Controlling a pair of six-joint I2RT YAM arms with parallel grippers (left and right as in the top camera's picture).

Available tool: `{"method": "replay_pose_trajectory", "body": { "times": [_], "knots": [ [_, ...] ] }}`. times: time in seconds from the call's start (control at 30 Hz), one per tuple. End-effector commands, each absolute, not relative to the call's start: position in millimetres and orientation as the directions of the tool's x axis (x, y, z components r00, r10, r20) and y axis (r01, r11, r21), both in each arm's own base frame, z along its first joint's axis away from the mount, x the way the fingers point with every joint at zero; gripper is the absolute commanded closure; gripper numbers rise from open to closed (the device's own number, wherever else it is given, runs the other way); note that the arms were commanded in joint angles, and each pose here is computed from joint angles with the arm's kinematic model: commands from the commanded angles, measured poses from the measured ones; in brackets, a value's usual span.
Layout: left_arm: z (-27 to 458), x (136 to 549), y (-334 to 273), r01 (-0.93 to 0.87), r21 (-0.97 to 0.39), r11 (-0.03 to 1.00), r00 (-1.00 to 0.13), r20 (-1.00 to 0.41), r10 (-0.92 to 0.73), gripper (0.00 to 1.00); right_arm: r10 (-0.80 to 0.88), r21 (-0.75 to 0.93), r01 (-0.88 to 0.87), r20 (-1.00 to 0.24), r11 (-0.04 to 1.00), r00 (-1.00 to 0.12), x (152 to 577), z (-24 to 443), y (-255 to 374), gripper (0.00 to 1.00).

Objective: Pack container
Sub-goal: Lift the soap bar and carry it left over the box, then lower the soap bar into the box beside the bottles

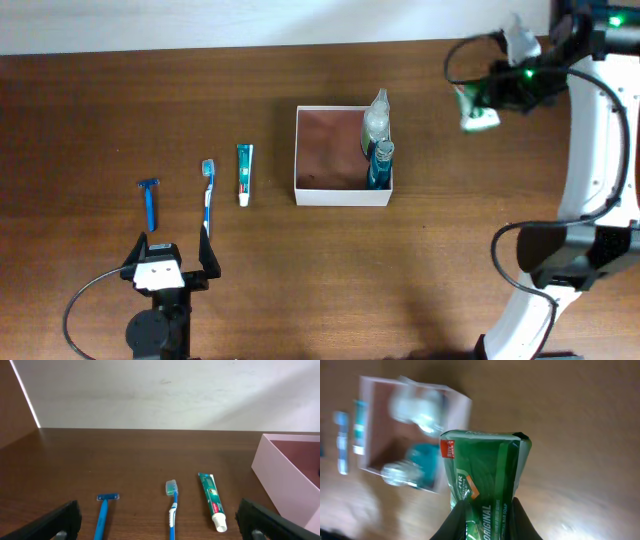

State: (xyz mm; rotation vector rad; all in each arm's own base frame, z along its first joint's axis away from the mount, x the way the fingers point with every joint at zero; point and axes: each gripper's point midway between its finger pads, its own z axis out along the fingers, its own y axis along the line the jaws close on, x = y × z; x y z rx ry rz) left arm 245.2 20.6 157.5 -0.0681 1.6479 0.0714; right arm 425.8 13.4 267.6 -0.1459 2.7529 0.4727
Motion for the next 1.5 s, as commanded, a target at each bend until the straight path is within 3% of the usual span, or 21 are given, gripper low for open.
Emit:
{"method": "replay_pose_trajectory", "body": {
  "times": [0.0,0.27,0.43,0.6,1.47],
  "knots": [
    [156,245,18,-0.072,0.016,0.997,-0.080,-0.997,0.011,0.01,0.005,0.403,-0.189,-0.434,0.895,-0.901,429,310,53,0.87],
    [156,245,18,-0.072,0.016,0.997,-0.080,-0.997,0.011,0.01,0.028,0.489,-0.248,-0.489,0.836,-0.872,421,351,126,0.86],
    [156,245,18,-0.072,0.016,0.997,-0.080,-0.997,0.011,0.01,0.076,0.381,-0.124,-0.469,0.916,-0.880,423,335,157,0.85],
    [156,245,18,-0.072,0.016,0.997,-0.080,-0.997,0.011,0.01,0.083,0.339,-0.117,-0.521,0.933,-0.850,434,332,192,0.85],
    [156,245,18,-0.072,0.016,0.997,-0.080,-0.997,0.011,0.01,0.011,0.256,-0.050,-0.232,0.965,-0.973,475,152,242,0.81]
  ]
}}
